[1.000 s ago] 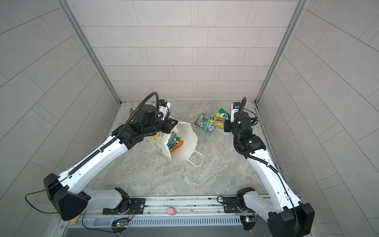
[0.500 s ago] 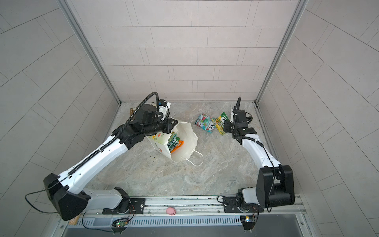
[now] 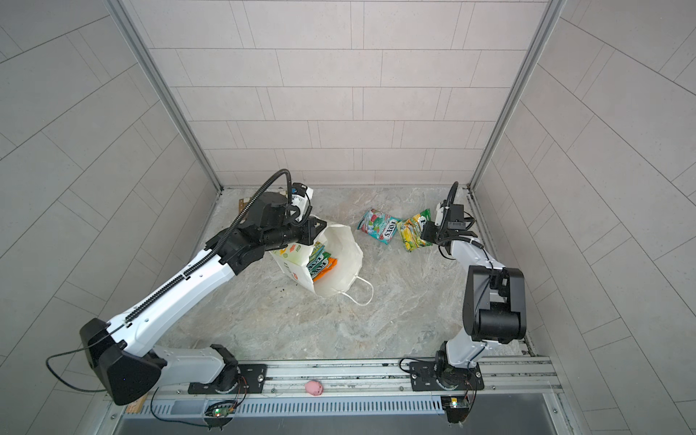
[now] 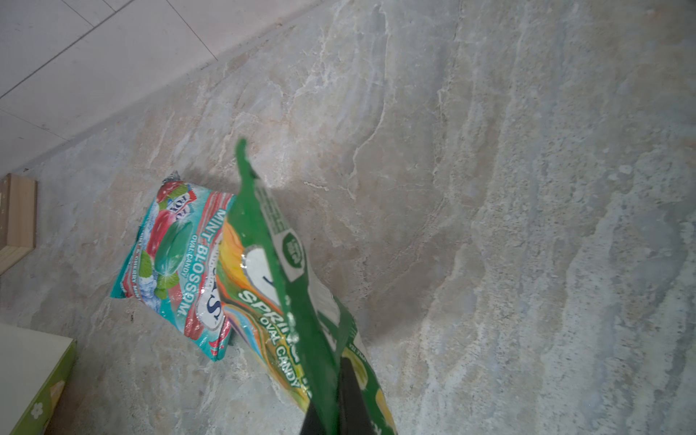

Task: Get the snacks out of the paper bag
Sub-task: 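Lower the green packet onto the table beside the teal packet and release, then move the right gripper back over the bag opening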

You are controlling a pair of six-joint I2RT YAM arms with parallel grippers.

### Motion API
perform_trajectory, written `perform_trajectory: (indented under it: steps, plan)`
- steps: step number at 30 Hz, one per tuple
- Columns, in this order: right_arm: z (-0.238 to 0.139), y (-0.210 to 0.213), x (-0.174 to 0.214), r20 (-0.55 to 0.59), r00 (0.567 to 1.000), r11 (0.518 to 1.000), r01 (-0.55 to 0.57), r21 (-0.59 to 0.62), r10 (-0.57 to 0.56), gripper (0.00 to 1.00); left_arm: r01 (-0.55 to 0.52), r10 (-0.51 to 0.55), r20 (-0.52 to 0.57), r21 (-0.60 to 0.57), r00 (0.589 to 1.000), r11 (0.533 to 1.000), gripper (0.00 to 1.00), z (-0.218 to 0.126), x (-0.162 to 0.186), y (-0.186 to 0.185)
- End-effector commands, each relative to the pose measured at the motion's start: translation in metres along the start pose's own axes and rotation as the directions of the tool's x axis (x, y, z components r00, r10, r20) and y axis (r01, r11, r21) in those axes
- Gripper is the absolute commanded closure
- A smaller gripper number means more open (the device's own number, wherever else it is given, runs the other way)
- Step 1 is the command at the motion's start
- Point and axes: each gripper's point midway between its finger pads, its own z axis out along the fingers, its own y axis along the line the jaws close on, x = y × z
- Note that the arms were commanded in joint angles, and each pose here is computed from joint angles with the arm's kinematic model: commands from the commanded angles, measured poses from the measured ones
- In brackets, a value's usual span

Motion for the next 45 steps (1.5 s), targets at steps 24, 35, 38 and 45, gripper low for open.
perform_trajectory:
  steps: [24, 35, 38, 45]
  plan:
    - [0.035, -0.055, 0.013, -0.176, 0.983, 0.991, -0.035, 0.131, 0.058, 1.0, -0.026, 0.026, 0.037, 0.003, 0.999, 1.0, 1.0, -0.005, -0.011, -0.005]
    - [0.039, -0.059, 0.001, -0.182, 0.982, 0.987, -0.027, 0.159, 0.056, 0.7, -0.028, 0.028, 0.045, 0.001, 0.999, 1.0, 1.0, -0.009, -0.014, -0.006]
    - [0.032, -0.058, -0.003, -0.163, 0.985, 0.986, -0.027, 0.166, 0.054, 0.58, -0.029, 0.029, 0.048, 0.001, 0.998, 1.0, 1.0, -0.011, -0.014, -0.006]
    - [-0.005, -0.046, -0.019, -0.049, 0.998, 0.987, -0.029, 0.156, 0.037, 0.45, -0.028, 0.028, 0.049, 0.004, 0.998, 1.0, 1.0, -0.013, -0.014, -0.007]
